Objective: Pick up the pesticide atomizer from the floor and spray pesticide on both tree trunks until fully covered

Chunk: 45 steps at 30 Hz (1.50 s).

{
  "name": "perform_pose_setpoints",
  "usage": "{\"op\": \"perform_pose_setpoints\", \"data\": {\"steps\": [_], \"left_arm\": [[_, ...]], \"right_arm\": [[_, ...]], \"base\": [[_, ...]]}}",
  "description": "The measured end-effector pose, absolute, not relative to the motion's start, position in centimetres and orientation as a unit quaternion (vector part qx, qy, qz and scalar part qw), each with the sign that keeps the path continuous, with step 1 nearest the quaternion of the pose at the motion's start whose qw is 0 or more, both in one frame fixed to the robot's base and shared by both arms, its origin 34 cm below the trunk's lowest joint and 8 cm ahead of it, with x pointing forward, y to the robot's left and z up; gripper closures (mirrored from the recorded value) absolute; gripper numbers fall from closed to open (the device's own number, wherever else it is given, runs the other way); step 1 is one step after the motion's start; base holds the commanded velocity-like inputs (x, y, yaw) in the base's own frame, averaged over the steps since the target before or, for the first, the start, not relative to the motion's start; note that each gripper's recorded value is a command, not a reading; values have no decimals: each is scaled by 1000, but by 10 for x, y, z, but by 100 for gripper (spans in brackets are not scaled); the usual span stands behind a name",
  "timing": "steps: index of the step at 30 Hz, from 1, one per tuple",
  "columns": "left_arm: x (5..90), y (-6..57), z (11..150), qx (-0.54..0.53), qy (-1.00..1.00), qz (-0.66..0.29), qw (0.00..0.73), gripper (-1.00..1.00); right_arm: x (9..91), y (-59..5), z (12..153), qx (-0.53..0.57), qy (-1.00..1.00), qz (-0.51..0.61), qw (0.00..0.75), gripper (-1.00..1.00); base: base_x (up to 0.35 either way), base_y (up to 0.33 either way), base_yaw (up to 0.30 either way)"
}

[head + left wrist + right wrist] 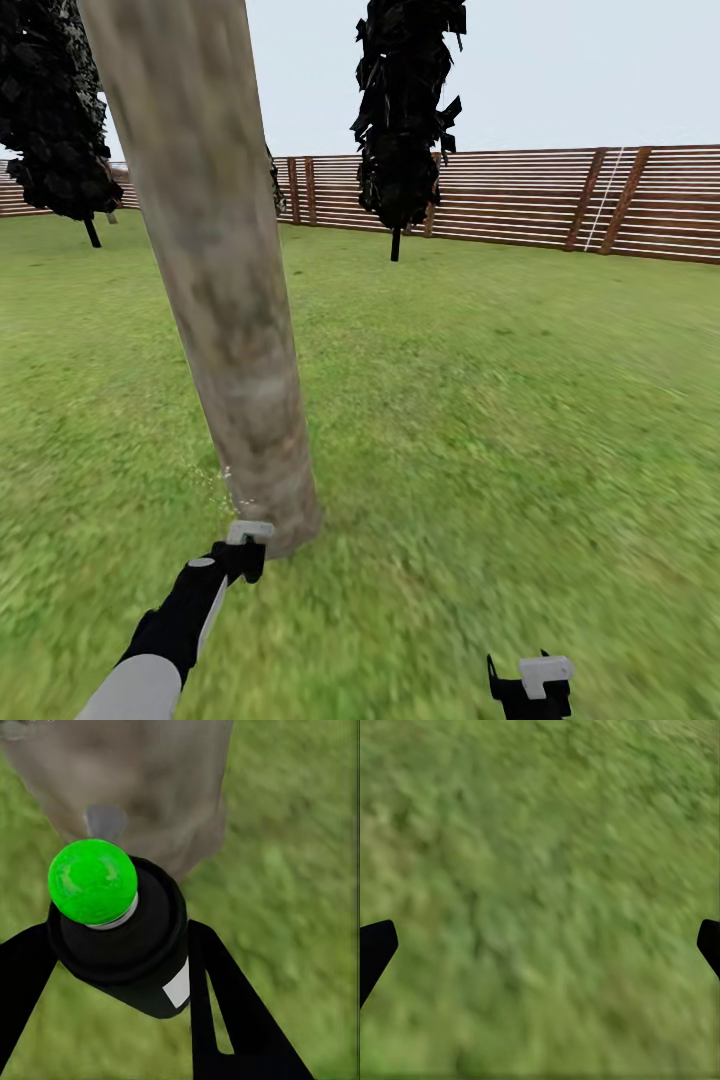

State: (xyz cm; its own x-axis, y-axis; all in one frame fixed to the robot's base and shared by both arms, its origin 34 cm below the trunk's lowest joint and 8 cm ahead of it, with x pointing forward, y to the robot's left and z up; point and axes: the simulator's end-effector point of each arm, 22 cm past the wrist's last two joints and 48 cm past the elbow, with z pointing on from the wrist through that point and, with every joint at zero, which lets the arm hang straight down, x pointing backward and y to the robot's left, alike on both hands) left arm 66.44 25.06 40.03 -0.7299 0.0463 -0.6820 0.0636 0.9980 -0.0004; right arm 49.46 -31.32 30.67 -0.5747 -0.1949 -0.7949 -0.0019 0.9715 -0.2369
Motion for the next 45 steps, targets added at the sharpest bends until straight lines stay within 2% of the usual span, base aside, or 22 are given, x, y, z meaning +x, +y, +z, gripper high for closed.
{"op": "perform_pose_setpoints", "data": {"steps": [8,16,22,27,39,45], "left_arm": [[632,317,378,30,941,35,335,100],[629,270,373,28,942,17,333,100],[626,315,373,24,942,49,330,100],[609,315,361,23,946,55,318,100],[610,302,361,17,946,54,320,100],[615,297,366,17,943,52,329,100]], "right_arm": [[494,-313,306,-56,881,-105,457,-100],[495,-314,307,-56,881,-106,458,-100],[494,-314,307,-56,881,-106,458,-100],[495,-314,307,-55,881,-107,458,-100],[495,-314,307,-55,881,-106,458,-100],[495,-314,307,-55,881,-106,458,-100]], "base": [[0,0,0],[0,0,0],[242,0,0],[221,-119,0],[-198,-223,229],[-3,-261,189]]}}
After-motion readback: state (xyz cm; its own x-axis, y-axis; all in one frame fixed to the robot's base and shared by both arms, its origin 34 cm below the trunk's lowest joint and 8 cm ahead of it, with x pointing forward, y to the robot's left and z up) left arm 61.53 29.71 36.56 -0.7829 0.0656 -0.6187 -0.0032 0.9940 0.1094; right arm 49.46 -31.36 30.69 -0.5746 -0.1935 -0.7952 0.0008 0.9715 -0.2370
